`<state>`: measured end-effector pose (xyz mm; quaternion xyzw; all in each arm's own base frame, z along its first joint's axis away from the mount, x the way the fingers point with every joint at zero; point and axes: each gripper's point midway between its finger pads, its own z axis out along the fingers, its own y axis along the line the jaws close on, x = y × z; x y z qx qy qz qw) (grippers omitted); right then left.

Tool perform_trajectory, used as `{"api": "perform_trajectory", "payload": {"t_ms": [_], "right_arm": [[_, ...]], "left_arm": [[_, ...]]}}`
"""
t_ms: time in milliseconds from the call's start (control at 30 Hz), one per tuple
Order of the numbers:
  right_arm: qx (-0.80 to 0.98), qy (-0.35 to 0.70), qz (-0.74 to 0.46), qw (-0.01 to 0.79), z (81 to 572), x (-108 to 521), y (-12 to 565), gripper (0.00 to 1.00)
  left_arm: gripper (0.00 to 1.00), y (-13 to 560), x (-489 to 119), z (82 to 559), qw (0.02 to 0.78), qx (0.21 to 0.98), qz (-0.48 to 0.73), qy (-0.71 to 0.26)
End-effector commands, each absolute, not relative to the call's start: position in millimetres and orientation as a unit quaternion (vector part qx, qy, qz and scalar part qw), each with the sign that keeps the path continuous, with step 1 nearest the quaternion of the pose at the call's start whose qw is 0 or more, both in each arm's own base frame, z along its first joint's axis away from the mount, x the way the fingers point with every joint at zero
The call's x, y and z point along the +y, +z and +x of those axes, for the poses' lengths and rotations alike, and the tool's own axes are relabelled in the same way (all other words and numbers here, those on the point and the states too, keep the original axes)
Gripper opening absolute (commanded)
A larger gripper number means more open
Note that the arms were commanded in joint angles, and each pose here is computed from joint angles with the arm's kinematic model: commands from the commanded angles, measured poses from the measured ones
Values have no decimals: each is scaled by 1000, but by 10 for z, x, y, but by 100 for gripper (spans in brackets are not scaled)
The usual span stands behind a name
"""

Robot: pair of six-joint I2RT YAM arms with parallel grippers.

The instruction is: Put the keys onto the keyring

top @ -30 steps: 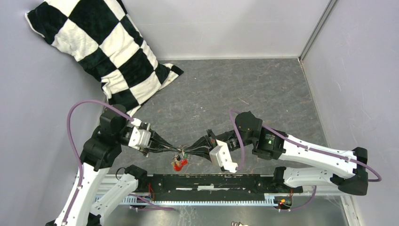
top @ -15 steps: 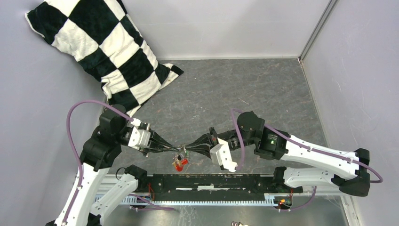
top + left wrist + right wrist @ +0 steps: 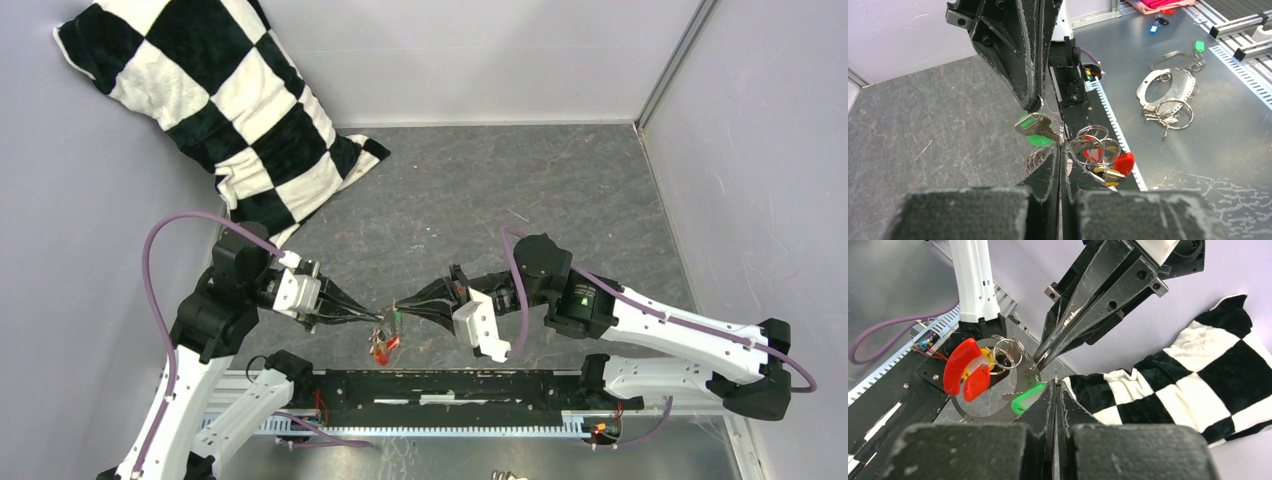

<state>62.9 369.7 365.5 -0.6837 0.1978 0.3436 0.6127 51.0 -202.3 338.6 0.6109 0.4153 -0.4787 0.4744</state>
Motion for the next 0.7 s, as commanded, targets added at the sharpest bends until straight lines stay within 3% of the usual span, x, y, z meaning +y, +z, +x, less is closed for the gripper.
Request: {"api": "perform_trajectory", "payload": {"t_ms": [0, 667], "right_arm": [[178, 358, -674, 622, 570, 3695, 3793, 0], [170, 387, -679, 600, 474, 3759, 3735, 0]], "left_arm": [[2, 3432, -2029, 479, 470, 412, 609, -489], [2, 3427, -2026, 497, 473, 417, 607, -483]]}}
